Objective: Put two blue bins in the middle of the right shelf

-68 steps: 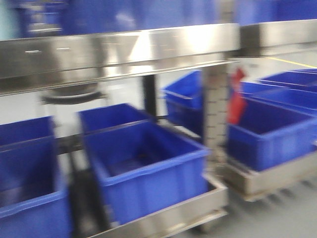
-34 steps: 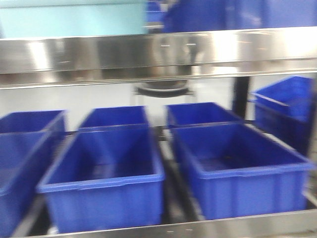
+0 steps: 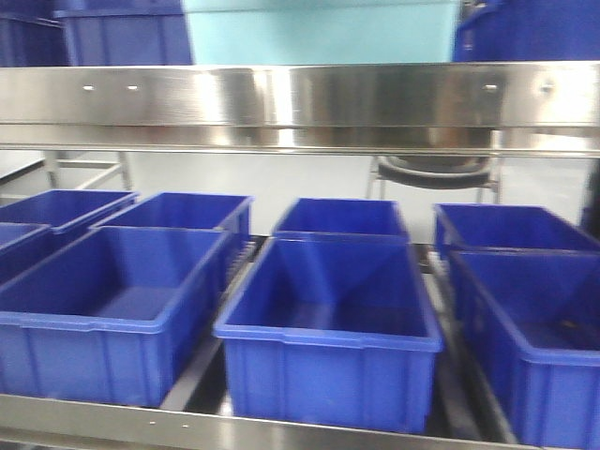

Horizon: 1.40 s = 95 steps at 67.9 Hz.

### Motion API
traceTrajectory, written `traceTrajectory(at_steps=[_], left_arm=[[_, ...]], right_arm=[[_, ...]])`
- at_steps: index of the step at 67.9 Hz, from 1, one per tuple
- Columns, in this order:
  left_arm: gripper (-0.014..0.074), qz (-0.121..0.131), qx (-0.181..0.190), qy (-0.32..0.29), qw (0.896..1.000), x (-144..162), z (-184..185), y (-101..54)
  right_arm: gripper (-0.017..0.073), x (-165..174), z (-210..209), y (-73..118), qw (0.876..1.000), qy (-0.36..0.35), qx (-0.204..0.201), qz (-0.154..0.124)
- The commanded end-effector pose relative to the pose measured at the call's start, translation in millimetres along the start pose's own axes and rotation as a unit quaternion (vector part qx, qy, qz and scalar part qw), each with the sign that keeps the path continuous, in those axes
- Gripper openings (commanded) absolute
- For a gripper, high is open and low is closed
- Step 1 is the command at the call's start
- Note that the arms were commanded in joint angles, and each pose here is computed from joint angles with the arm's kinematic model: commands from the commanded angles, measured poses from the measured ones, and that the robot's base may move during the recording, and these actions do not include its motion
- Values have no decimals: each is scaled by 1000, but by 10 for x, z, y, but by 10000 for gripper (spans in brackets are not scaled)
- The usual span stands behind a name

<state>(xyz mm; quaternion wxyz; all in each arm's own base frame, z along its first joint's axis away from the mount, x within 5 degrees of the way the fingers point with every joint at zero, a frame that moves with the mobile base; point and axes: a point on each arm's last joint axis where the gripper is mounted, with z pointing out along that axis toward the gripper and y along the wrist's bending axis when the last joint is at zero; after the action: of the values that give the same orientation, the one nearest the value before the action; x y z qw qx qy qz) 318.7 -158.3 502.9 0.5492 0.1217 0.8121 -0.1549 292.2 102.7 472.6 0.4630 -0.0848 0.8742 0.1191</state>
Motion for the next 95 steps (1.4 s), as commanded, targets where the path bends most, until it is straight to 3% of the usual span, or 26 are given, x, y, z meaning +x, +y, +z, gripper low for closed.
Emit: traceTrajectory(at_steps=[1, 95], left_arm=[[-111, -32, 31, -57, 997, -147, -141, -59], [-111, -32, 31, -57, 997, -147, -141, -59]], right_arm=[[-153, -43, -28, 3, 1000, -18, -1, -15], [-153, -43, -28, 3, 1000, -18, -1, -15]])
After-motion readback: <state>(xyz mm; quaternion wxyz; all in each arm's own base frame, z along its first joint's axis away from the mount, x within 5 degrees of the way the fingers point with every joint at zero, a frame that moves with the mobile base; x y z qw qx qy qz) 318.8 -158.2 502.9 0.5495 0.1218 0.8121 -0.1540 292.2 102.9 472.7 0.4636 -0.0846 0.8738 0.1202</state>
